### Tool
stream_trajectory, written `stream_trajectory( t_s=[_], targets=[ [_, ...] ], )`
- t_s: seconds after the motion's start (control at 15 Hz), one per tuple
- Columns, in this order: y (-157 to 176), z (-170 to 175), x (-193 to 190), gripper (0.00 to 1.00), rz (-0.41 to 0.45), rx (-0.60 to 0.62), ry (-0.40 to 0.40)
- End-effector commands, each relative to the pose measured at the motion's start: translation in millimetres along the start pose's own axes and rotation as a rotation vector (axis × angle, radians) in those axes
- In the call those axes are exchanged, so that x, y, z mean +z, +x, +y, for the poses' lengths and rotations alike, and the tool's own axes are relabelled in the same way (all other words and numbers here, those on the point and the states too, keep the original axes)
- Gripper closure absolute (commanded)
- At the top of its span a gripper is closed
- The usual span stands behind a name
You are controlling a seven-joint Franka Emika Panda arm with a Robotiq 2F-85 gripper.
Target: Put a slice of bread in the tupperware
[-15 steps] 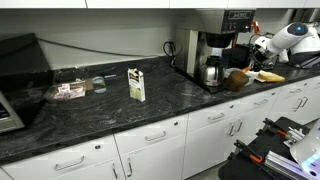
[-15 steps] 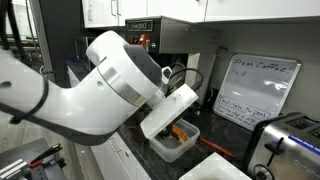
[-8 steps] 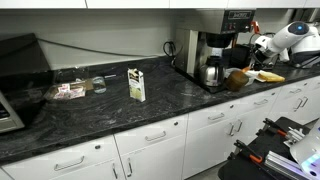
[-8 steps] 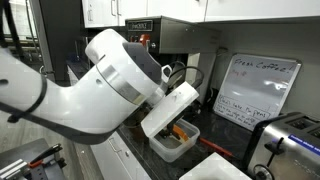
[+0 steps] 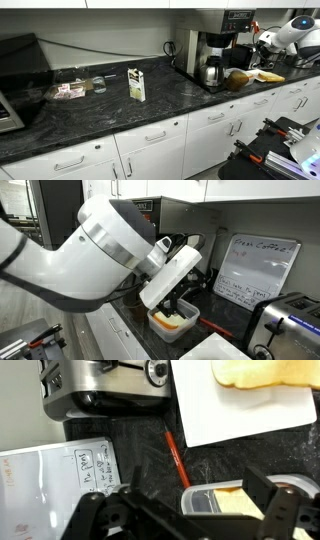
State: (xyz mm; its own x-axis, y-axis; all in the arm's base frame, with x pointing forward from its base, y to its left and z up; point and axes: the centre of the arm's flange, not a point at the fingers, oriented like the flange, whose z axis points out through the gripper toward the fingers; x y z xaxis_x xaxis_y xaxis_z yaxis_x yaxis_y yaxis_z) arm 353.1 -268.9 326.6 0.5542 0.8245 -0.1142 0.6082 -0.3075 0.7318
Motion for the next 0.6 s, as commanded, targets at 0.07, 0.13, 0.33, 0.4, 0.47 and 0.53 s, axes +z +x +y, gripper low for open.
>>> stream_trajectory(
  t_s=[0.07, 0.13, 0.33, 0.4, 0.47, 0.53],
  targets=[
    [-8.6, 3.0, -18.5, 0.00, -0.089, -0.048, 0.012],
    [-8.5, 3.9, -19.3, 0.00, -0.098, -0.051, 0.007],
    [-1.9, 10.2, -24.1, 0.00, -0.113, -0.047, -0.013],
    [1.1, 12.7, -26.0, 0.00, -0.119, -0.041, -0.012],
    [-0.9, 9.5, -14.0, 0.00, -0.085, -0.043, -0.022],
    [1.7, 11.1, -14.7, 0.00, -0.092, -0.041, -0.023]
  ],
)
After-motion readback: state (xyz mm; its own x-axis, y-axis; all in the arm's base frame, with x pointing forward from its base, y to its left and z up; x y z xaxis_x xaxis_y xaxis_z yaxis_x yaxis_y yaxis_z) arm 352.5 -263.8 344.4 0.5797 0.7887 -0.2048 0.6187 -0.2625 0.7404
